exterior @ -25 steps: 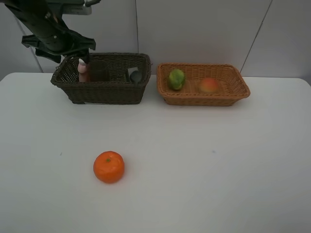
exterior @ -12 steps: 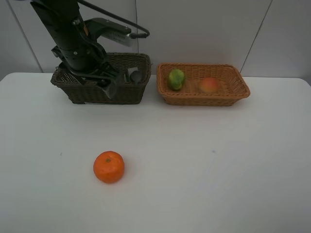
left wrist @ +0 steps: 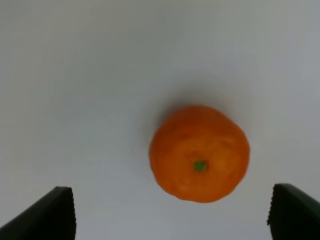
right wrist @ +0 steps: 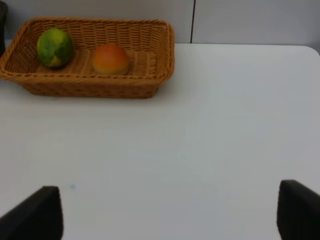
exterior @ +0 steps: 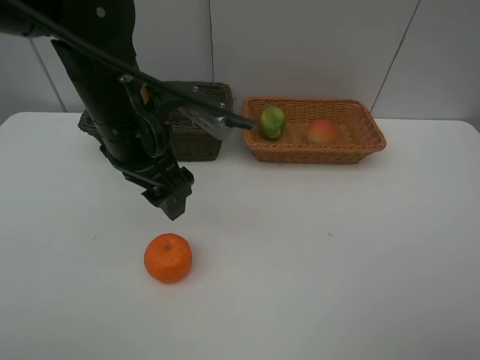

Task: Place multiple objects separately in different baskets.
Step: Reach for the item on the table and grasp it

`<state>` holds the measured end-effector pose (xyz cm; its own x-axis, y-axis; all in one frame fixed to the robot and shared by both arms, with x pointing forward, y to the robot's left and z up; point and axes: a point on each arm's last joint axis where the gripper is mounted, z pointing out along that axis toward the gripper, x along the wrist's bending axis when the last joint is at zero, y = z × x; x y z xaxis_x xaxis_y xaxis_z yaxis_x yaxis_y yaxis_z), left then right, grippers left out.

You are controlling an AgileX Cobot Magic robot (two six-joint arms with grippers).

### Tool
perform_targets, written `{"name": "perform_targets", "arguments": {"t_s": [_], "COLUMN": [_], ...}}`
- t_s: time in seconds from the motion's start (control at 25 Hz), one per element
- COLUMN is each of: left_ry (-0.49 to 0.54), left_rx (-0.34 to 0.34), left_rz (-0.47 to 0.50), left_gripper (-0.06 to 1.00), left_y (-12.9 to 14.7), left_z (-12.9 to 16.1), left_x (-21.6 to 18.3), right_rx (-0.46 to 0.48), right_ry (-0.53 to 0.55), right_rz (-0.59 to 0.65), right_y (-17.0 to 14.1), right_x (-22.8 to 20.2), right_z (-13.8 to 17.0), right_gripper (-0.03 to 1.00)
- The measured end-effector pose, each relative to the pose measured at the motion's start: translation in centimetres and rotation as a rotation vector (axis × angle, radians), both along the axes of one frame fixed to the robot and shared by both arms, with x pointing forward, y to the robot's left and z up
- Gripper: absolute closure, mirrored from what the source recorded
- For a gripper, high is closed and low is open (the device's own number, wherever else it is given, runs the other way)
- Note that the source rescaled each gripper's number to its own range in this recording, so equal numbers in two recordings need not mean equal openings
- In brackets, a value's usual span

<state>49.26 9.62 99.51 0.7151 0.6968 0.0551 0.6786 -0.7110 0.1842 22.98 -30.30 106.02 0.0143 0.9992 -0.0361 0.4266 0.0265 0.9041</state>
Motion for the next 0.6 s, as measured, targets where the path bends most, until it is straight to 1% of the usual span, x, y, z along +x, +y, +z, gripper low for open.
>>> {"name": "perform_targets", "arguments": {"t_s": [0.2, 0.48, 0.6], "left_ry": [0.015, 0.042, 0.029], "left_rx": [0.029, 0.106, 0.099], "left_rz": [-0.117, -0.419, -0.459], "left_gripper": [-0.05, -0.05, -0.05], "left_y": [-1.0, 0.1, 0.0], "left_z": [-0.6, -3.3, -4.2], "left_x": [-1.4, -2.9, -2.9], "right_rx": [0.0, 0.001, 0.001], "right_ry": [0.0, 0.0, 0.0], "right_rz": [0.0, 0.001, 0.001], "right_y": [0.0, 0.0, 0.0], "right_x": [0.0, 0.0, 0.0], "right_z": [0.0, 0.0, 0.0], "right_gripper": [0.1, 0.1, 0.1]}}
